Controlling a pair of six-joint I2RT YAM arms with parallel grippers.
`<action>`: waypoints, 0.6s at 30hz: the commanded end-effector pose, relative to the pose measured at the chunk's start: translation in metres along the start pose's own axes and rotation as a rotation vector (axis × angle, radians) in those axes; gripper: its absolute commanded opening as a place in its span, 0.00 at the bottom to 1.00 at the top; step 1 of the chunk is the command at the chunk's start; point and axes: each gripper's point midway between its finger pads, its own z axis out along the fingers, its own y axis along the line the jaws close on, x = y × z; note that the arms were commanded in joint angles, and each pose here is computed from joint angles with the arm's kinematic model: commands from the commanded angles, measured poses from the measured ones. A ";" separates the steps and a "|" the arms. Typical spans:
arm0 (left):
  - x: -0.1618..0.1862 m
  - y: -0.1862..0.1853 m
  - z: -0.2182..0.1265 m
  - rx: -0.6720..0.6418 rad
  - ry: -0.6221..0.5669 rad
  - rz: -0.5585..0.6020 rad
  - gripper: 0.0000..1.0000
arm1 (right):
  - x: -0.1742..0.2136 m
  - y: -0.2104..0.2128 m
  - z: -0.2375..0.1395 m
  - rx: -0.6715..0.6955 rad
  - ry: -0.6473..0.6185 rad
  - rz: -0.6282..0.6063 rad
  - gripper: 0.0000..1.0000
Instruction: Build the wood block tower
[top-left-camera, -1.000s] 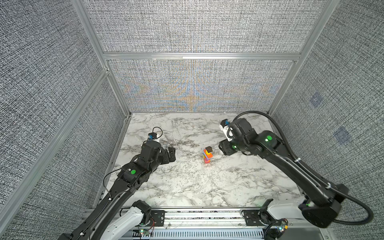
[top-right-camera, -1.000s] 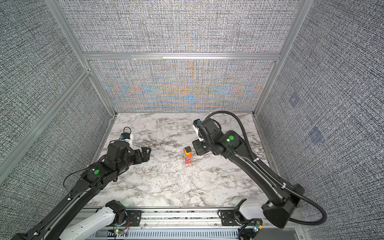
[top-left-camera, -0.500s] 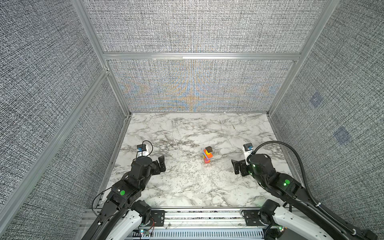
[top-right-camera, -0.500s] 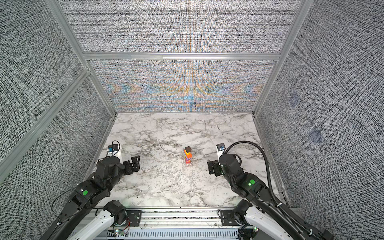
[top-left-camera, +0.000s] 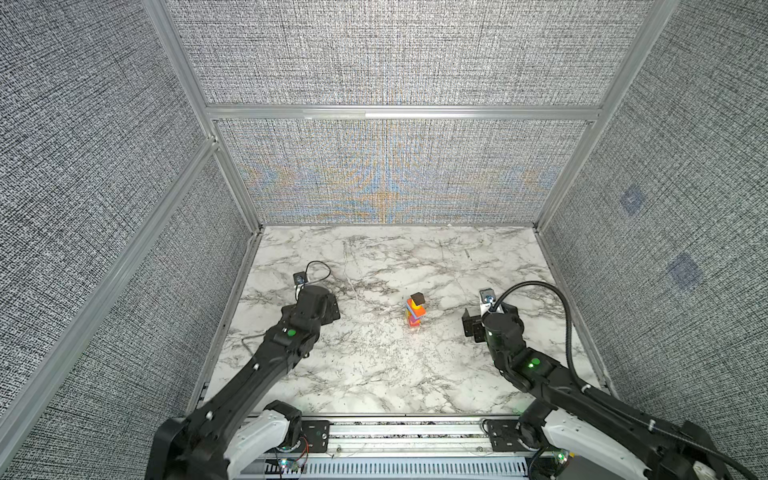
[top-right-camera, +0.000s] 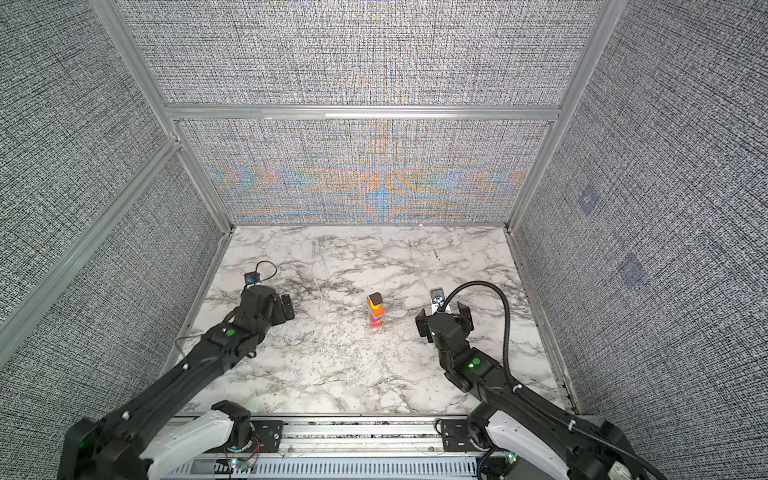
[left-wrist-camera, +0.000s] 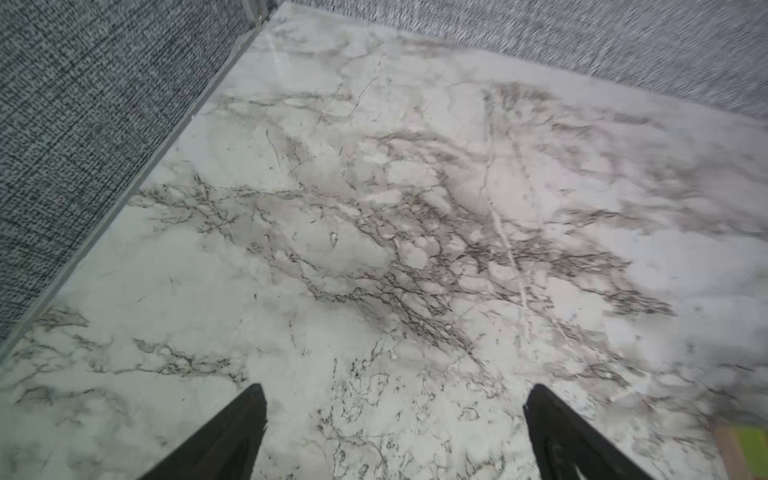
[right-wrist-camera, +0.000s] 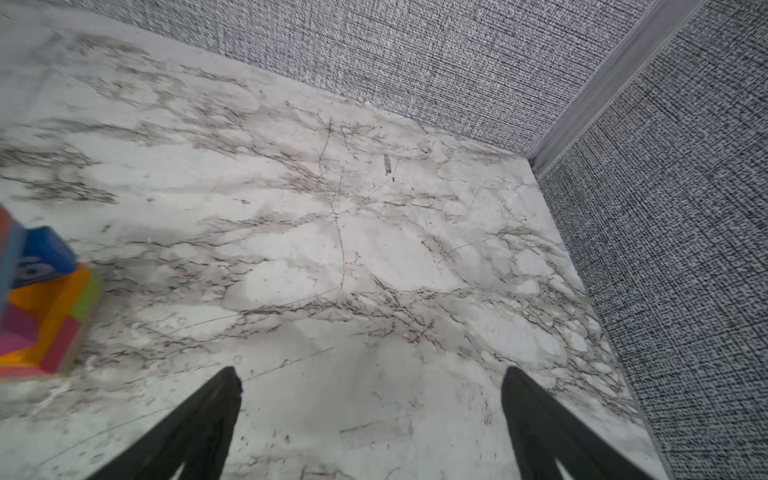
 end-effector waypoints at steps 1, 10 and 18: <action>-0.024 0.008 0.022 -0.096 -0.028 -0.033 0.99 | -0.025 -0.015 0.012 0.062 -0.093 0.085 0.99; -0.071 0.034 0.061 -0.088 -0.177 0.020 0.99 | -0.012 -0.078 0.048 0.149 -0.071 0.327 0.99; -0.075 0.069 0.091 -0.083 -0.143 0.021 0.99 | 0.005 -0.090 0.088 0.214 0.006 0.234 0.99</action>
